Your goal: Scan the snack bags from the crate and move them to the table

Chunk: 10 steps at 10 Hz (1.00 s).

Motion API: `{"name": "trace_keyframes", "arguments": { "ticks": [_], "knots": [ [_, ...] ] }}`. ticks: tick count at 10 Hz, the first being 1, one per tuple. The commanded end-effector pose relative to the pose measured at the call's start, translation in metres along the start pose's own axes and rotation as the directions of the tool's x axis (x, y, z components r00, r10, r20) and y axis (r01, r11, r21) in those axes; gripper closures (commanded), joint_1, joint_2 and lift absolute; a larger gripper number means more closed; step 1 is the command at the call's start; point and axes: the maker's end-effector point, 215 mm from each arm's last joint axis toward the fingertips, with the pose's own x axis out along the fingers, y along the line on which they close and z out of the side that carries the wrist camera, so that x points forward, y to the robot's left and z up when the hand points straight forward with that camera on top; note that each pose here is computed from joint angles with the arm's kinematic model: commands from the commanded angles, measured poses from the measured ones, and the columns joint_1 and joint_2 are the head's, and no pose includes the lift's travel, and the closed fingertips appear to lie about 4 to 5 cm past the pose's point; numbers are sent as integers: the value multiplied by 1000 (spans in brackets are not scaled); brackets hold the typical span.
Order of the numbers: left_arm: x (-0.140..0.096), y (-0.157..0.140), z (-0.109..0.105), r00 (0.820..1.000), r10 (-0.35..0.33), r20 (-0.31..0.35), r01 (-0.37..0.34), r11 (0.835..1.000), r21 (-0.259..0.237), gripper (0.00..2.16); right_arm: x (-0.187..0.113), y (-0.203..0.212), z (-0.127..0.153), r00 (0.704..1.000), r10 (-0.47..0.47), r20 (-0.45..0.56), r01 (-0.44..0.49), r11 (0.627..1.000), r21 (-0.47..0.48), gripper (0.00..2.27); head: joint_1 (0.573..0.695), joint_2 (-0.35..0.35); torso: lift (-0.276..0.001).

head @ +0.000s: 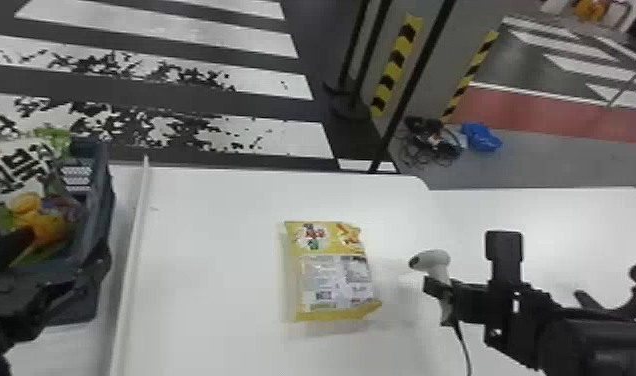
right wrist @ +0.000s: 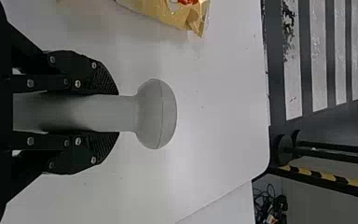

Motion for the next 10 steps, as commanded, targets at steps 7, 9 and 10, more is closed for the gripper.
{"name": "trace_keyframes", "arguments": {
  "ticks": [7, 9, 10],
  "knots": [
    [4, -2, 6, 1000, -18, 12, 18, 1000, -16, 66, -72, 85, -14, 995, 82, 51, -82, 997, 0, 2243, 695, -240, -95],
    [2, 0, 11, 1000, -14, 23, 14, 1000, -22, 66, -86, 108, -19, 992, 111, 56, -111, 994, -8, 2243, 695, -213, -95],
    [0, 1, 16, 999, -12, 32, 12, 1000, -21, 66, -90, 124, -22, 989, 137, 48, -136, 990, -22, 2243, 695, -195, -95]
  ]
}}
